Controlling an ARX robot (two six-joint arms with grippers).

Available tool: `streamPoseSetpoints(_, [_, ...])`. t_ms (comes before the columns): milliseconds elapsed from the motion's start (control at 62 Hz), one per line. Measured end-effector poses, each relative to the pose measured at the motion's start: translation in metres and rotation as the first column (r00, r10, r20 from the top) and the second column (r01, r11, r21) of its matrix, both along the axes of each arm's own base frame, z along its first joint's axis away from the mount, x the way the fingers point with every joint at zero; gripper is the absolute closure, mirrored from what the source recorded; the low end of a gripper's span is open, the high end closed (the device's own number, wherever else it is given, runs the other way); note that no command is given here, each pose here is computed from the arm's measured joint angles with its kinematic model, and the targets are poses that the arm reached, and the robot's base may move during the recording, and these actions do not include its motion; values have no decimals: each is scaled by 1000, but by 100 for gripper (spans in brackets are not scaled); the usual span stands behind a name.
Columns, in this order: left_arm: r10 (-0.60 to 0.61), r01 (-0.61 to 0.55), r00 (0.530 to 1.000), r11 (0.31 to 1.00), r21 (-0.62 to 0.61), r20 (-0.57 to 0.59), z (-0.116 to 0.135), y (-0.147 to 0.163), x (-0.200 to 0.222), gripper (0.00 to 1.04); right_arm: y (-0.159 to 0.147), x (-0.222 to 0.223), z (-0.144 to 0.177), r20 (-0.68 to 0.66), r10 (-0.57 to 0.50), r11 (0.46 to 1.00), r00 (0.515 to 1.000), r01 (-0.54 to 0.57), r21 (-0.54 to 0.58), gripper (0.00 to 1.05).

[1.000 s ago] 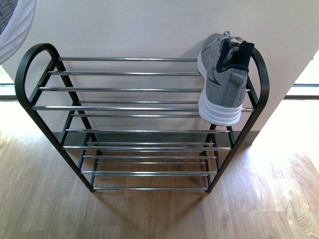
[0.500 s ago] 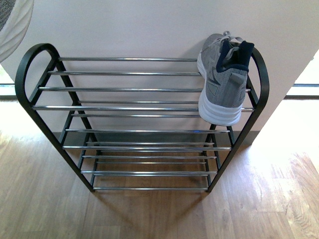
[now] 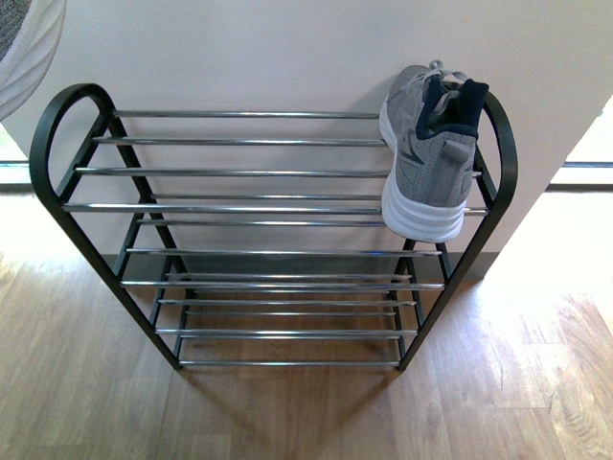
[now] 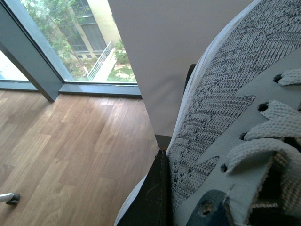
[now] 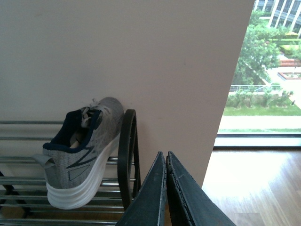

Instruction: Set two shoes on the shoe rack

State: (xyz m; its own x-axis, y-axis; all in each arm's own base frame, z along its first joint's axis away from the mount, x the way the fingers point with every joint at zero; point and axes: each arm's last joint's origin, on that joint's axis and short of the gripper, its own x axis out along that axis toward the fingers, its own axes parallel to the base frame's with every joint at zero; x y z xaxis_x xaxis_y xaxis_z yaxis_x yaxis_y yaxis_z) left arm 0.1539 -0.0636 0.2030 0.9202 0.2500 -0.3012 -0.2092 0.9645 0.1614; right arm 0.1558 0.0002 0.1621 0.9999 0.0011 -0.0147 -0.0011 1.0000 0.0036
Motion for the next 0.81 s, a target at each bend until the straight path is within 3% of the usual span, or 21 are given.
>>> streamPoseSetpoints(807, [-1, 1, 1000, 1000, -1, 0, 0, 0, 0, 103, 0, -33, 11, 32, 0, 1000, 999, 0, 0, 103])
